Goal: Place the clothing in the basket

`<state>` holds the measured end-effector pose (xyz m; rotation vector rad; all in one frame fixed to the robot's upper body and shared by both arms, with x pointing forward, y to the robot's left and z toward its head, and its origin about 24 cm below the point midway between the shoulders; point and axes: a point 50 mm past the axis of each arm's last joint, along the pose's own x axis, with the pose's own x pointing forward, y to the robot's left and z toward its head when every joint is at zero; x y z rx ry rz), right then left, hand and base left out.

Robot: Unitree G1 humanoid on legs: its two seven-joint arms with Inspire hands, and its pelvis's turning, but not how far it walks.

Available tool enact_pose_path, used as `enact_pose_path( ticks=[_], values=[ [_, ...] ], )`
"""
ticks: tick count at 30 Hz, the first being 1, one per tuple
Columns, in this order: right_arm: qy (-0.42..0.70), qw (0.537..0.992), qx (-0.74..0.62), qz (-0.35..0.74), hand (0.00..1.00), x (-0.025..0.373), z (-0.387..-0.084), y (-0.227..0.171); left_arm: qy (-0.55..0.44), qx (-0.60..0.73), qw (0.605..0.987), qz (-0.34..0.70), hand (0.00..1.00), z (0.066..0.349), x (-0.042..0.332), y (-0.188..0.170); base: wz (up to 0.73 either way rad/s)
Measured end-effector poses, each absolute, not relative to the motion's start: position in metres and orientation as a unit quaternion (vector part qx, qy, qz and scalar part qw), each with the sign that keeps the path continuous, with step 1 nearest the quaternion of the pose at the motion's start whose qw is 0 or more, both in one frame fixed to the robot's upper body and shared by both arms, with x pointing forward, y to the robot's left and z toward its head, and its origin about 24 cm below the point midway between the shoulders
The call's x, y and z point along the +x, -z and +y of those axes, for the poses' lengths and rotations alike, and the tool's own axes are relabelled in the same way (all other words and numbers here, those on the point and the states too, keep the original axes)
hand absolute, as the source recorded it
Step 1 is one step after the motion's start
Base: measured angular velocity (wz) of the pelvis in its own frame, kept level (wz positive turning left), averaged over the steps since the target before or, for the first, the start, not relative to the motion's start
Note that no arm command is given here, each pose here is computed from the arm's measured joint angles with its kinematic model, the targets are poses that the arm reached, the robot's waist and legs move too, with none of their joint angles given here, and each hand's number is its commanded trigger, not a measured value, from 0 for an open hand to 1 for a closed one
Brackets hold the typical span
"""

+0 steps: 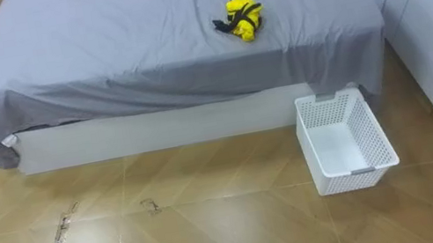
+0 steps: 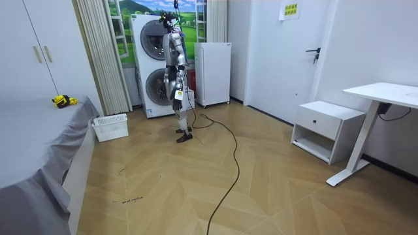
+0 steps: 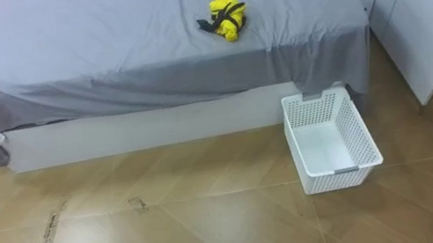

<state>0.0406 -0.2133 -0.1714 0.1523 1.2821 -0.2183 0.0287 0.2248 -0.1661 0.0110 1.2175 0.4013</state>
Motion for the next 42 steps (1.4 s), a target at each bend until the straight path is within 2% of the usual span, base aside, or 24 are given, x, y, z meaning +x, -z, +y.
enact_pose_path(
  ticks=[23, 29, 32, 36, 42],
  values=[
    [0.103, 0.792, 0.097, 0.594, 0.0, 0.042, -0.216, 0.171, -0.177, -0.034, 0.797, 0.576, 0.0, 0.221, 0.027, 0.169, 0.01],
    [0.088, 0.792, 0.104, 0.595, 0.0, 0.045, -0.215, 0.171, -0.215, -0.061, 0.791, 0.569, 0.0, 0.227, 0.026, 0.168, -0.02],
    [0.099, 0.791, 0.114, 0.593, 0.0, 0.044, -0.216, 0.171, -0.245, -0.067, 0.781, 0.571, 0.0, 0.236, 0.018, 0.166, 0.17],
    [0.118, 0.784, 0.121, 0.597, 0.0, 0.037, -0.222, 0.171, -0.246, -0.07, 0.775, 0.578, 0.0, 0.231, 0.012, 0.168, 0.3],
    [0.13, 0.779, 0.109, 0.603, 0.0, 0.033, -0.227, 0.17, -0.252, -0.06, 0.756, 0.601, 0.0, 0.225, -0.008, 0.169, -0.25]
  ],
)
